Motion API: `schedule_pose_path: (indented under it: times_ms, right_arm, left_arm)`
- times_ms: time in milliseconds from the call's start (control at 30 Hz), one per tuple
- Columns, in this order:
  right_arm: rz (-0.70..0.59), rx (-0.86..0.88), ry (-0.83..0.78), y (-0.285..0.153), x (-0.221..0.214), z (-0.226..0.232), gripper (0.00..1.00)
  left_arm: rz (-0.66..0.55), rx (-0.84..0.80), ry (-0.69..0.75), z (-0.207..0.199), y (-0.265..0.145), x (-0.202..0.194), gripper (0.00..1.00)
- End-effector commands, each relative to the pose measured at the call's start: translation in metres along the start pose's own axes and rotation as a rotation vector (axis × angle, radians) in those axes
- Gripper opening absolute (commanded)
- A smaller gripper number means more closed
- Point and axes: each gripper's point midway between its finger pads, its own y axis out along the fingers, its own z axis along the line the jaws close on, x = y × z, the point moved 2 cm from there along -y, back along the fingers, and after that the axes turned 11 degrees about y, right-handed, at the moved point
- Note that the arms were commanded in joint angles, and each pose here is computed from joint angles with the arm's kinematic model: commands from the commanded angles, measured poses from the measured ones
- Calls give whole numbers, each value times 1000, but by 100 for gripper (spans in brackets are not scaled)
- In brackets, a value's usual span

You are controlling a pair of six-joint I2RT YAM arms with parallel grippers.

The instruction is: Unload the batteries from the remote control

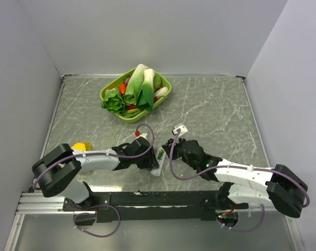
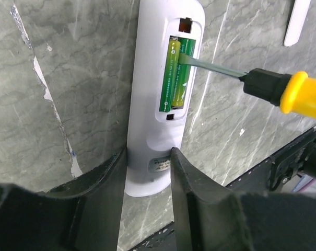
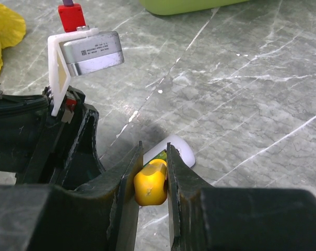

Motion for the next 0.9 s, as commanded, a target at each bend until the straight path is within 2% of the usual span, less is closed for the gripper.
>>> schedule_pose_path:
  times_ms: [0, 167, 467, 867]
  right_arm:
    - [199, 71, 138, -16, -60, 6, 0]
    - [175, 71, 201, -21, -72, -4, 0]
    - [105, 71, 301, -28, -67, -15, 0]
    - [72, 49, 401, -32, -77, -29, 0]
  left_arm:
    - [163, 193, -22, 53, 17, -59, 25]
    - [190, 226, -40, 61, 19, -67, 16]
    - [212, 266, -79, 78, 25, -76, 2]
    - [227, 287, -106, 89, 25, -80, 1]
